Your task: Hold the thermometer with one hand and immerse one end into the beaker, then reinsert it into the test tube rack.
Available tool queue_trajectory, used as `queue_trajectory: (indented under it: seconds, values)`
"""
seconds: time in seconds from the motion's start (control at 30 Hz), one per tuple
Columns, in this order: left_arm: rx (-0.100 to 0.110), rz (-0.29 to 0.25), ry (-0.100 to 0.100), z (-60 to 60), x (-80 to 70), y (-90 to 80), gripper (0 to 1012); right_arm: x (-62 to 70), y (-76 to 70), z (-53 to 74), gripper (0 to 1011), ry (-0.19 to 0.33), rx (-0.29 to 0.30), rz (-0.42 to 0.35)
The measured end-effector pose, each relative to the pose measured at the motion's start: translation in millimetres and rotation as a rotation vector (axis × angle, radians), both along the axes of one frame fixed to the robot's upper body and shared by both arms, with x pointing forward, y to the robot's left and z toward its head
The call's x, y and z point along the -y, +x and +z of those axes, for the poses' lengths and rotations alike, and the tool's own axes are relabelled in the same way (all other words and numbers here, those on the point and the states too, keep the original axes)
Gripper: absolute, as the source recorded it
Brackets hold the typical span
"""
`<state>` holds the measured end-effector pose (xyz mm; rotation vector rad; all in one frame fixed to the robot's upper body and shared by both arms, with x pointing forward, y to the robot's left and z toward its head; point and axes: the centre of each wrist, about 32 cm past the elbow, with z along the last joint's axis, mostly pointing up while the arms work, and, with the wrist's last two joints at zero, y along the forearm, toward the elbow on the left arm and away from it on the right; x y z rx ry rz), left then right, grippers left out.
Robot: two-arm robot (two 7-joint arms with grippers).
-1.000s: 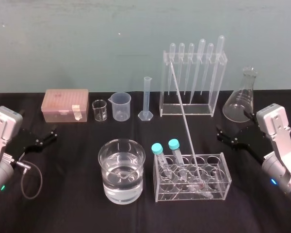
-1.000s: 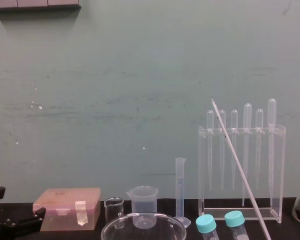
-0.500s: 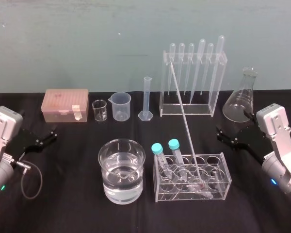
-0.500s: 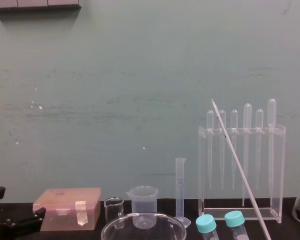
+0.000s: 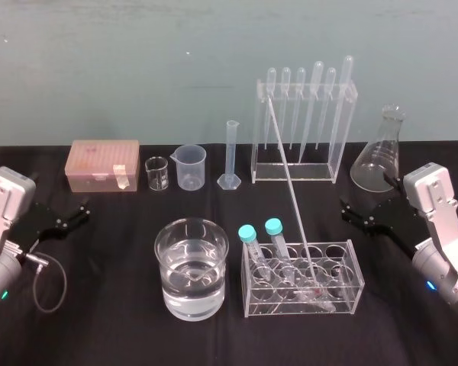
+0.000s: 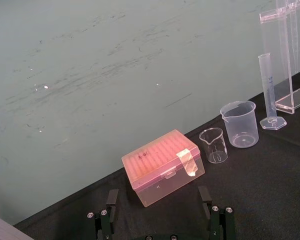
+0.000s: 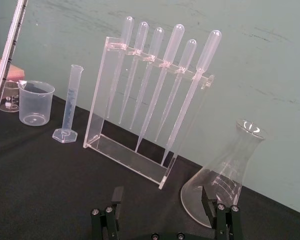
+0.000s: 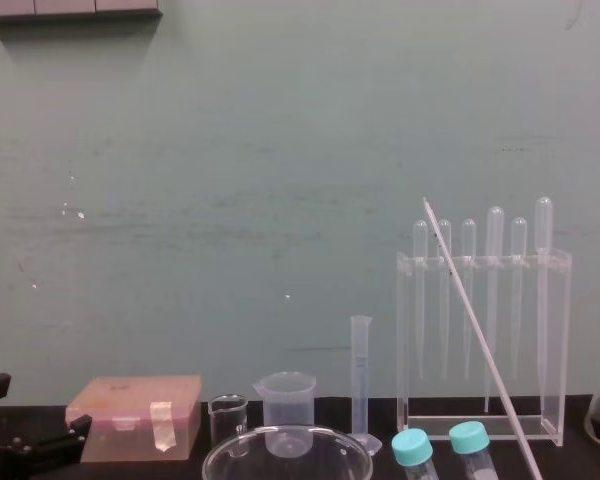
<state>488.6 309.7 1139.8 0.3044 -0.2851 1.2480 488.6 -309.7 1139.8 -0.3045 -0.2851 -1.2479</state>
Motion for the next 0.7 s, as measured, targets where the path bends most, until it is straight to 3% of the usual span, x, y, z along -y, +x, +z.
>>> queue_trajectory:
  seconds: [0.4,0.57,0.7]
  values:
    - [0.0,0.0,0.0,0.0,0.0,0.0,1008,3.2,1.2,2.4,1003,0.008,-0.01,0.009]
    - [0.0,0.0,0.0,0.0,0.0,0.0,1008,12.2,3.5,18.4,1003,0.1,-0.061,0.056]
    - [0.0,0.0,0.0,0.0,0.0,0.0,1008,23.4,1.6,43.3,1003,0.277,-0.161,0.151]
